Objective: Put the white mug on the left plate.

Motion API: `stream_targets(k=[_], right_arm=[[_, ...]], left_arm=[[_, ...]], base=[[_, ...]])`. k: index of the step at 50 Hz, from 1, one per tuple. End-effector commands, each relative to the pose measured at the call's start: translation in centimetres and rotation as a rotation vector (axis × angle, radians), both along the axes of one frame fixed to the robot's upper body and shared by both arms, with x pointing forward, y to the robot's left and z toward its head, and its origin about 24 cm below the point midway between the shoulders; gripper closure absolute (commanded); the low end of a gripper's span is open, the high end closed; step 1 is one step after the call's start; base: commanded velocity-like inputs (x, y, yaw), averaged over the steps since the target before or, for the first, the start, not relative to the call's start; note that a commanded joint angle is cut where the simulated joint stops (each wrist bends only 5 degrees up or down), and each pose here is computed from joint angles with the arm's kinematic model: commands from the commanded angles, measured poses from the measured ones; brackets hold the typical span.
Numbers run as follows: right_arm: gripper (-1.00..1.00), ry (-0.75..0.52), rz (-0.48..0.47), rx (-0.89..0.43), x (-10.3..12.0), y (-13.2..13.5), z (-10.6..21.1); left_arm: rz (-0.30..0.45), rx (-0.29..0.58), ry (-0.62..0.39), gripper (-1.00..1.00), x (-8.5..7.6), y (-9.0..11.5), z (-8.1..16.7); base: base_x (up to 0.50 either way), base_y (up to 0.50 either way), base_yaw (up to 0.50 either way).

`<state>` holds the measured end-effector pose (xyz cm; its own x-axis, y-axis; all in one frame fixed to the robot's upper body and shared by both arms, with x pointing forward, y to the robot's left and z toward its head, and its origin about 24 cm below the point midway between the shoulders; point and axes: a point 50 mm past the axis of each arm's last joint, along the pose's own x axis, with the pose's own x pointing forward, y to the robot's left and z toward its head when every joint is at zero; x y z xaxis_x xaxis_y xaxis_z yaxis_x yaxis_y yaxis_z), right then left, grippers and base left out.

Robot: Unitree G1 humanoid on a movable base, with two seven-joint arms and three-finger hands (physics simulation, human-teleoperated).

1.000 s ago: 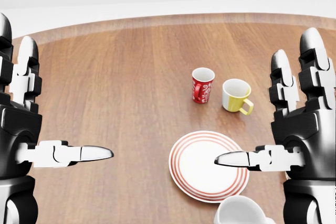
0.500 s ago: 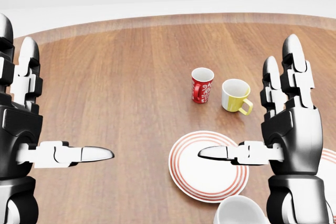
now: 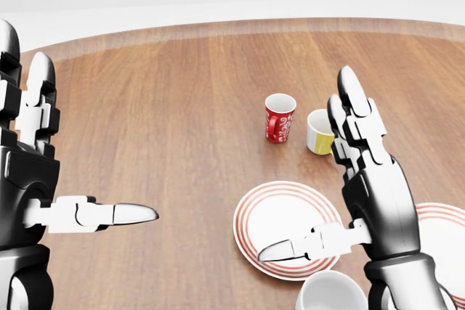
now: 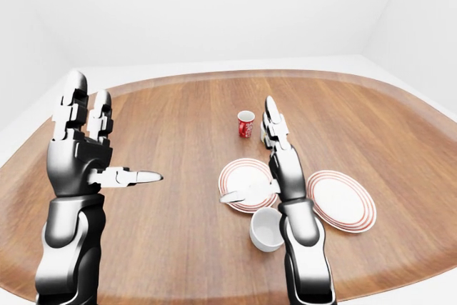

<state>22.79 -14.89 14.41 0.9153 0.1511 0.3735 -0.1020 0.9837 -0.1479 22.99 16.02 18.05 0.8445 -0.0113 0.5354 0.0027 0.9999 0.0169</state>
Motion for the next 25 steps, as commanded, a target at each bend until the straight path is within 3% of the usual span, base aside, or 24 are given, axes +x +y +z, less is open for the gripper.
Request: stream_targets(k=[1, 12, 25], right_arm=[[-1.0, 0.014, 0.065, -0.133, 0.0, 0.6, -0.2], [-1.0, 0.058, 0.068, -0.272, -0.8, 1.0, -1.1], [-1.0, 0.075, 0.078, -0.336, -1.4, 1.1, -1.3]], left_arm=[[0.003, 0.0, -0.003, -1.0, 0.0, 0.1, 0.1], [0.003, -0.001, -0.001, -1.0, 0.0, 0.1, 0.0], [0.005, 0.003, 0.006, -1.0, 0.0, 0.1, -0.1]], base=[[0.0, 0.0, 0.0], [0.0, 0.0, 0.0], [0.0, 0.0, 0.0]])
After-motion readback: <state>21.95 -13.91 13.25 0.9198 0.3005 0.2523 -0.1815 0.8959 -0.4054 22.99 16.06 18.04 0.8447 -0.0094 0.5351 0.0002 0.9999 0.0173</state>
